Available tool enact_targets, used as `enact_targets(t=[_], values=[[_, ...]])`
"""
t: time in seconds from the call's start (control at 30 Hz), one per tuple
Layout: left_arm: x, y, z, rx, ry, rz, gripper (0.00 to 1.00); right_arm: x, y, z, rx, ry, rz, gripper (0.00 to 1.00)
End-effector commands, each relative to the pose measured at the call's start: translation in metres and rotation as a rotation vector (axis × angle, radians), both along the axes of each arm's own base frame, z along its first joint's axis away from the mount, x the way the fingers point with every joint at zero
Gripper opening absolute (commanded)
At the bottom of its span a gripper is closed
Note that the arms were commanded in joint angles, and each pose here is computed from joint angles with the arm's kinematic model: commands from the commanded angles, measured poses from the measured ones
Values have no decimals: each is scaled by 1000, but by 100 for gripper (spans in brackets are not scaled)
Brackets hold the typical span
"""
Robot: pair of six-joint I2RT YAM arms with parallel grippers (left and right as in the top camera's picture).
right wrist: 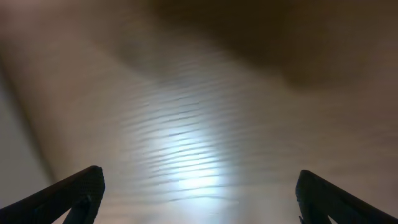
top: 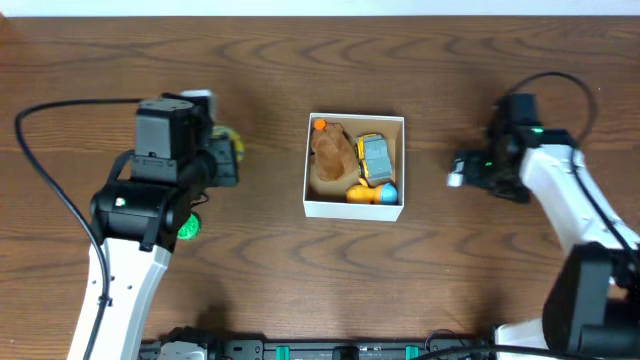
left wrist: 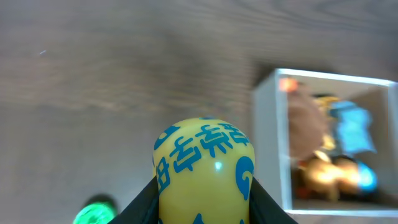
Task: Pack container
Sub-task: 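Carry the yellow ball into the box and release it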
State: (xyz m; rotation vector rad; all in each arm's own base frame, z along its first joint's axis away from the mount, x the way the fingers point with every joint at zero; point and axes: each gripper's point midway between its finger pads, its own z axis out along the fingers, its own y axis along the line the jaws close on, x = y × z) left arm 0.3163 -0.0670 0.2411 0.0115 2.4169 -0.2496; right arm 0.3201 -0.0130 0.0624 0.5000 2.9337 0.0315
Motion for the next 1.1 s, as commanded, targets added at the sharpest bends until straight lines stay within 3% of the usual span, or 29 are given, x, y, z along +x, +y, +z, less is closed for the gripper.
enact_targets(t=[0.0, 0.27, 0.53, 0.8, 0.83, 0.9, 1.0, 1.03, 1.07], values=[[2, -38, 29, -38, -64, -159, 5, -3, -40, 36, -69, -110, -206, 99], [6, -118, 1, -25, -3, -370, 6, -23, -59, 82, -91, -214, -226, 99], [-7, -185, -64, 35, 133, -583, 6, -30, -56, 81, -87, -190, -206, 99], [-13, -214, -123, 83, 251, -647, 6, -32, -52, 80, -74, -180, -179, 99], [-14, -215, -130, 90, 268, -651, 11, -32, -52, 80, -70, -181, -178, 99], [-15, -216, -140, 100, 293, -652, 41, -31, -51, 80, -66, -182, -177, 99], [-15, -214, -147, 107, 312, -648, 60, -31, -48, 80, -54, -183, -159, 99], [-15, -214, -147, 106, 311, -648, 79, -31, -47, 80, -47, -183, -151, 99], [-14, -214, -146, 105, 308, -647, 91, -31, -46, 80, -44, -183, -146, 99]])
